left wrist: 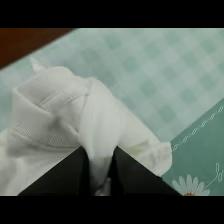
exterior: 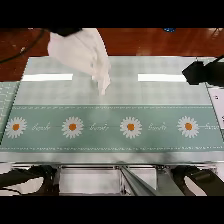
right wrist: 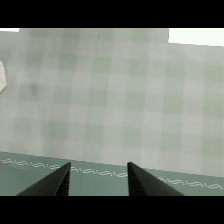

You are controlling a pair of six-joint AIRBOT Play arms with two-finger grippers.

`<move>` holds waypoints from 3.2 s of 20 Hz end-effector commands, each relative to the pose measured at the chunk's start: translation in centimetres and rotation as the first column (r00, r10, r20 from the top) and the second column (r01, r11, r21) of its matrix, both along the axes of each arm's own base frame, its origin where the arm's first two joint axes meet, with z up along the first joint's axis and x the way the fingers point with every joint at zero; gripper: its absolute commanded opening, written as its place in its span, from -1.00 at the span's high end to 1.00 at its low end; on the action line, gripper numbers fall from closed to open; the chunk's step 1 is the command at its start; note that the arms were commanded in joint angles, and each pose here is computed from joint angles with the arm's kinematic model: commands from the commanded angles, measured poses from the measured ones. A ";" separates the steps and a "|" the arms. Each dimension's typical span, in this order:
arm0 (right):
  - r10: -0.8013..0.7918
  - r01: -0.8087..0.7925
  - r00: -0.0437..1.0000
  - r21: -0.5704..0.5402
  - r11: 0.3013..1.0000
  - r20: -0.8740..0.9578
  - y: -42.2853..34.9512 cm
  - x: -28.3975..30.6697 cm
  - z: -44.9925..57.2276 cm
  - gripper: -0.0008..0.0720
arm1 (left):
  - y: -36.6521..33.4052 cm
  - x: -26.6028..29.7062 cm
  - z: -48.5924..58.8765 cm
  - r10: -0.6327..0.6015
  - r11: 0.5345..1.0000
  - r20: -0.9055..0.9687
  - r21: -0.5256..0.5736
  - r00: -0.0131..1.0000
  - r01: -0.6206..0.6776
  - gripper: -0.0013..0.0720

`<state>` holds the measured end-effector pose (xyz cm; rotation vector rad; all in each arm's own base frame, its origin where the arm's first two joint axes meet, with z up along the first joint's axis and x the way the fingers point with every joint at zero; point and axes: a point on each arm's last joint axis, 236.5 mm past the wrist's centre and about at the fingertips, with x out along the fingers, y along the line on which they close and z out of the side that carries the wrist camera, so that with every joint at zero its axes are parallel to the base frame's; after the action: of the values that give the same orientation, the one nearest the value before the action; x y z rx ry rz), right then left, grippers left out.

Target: Fold the shirts.

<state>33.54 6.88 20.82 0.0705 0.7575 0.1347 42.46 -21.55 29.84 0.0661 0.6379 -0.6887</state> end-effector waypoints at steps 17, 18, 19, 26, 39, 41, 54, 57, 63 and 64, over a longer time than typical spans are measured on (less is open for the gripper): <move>0.037 -0.040 0.998 0.043 0.998 0.060 0.2 -4.9 3.3 -0.15 | -2.8 -16.1 9.3 -0.125 0.949 0.137 -0.271 0.983 0.158 0.87; 0.037 -0.040 0.998 0.042 0.998 0.058 0.2 -5.0 3.3 -0.15 | -4.1 -16.8 8.0 -0.151 0.938 0.117 -0.297 0.982 0.180 0.87; 0.037 -0.040 0.998 0.042 0.998 0.056 0.2 -5.0 3.3 -0.15 | -5.3 -17.4 6.4 -0.164 0.923 0.091 -0.336 0.982 0.185 0.87; 0.035 -0.036 0.999 0.041 0.999 0.024 0.1 -5.2 2.3 -0.15 | -6.3 -20.6 -14.3 -0.135 0.957 -0.277 -0.286 0.951 0.053 0.87; -0.176 0.171 0.982 -0.075 0.982 -0.071 -5.5 -2.6 -8.6 -0.15 | 5.5 -20.1 -30.0 0.175 0.984 -0.617 0.120 0.768 -0.128 -0.41; -0.369 0.357 0.929 -0.186 0.915 -0.030 -13.0 -3.3 -6.6 -0.15 | 11.6 -18.0 -26.9 0.311 0.950 -0.556 0.172 0.771 -0.260 -0.41; -0.068 0.325 0.826 0.374 0.869 -0.560 -2.6 -12.0 -24.6 -0.15 | 11.0 -25.9 -37.7 0.207 0.790 -0.934 -0.017 0.292 -0.613 -0.41; -0.017 0.311 0.814 0.411 0.857 -0.580 -1.3 -13.0 -25.5 -0.15 | 11.3 -25.8 -39.3 0.215 0.774 -0.949 0.022 0.230 -0.632 -0.41; 0.152 0.214 0.772 0.477 0.853 -0.618 4.2 -15.4 -26.9 -0.15 | 9.8 -26.4 -42.7 0.241 0.836 -0.948 0.095 0.207 -0.540 0.46; 0.171 0.198 0.759 0.473 0.858 -0.628 5.0 -15.7 -27.2 -0.15 | 9.6 -26.2 -42.7 0.234 0.851 -0.945 0.085 0.229 -0.518 0.86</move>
<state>18.85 9.49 -5.74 0.6897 1.3692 0.2503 15.85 -11.84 -11.33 -0.8910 1.6523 -0.2185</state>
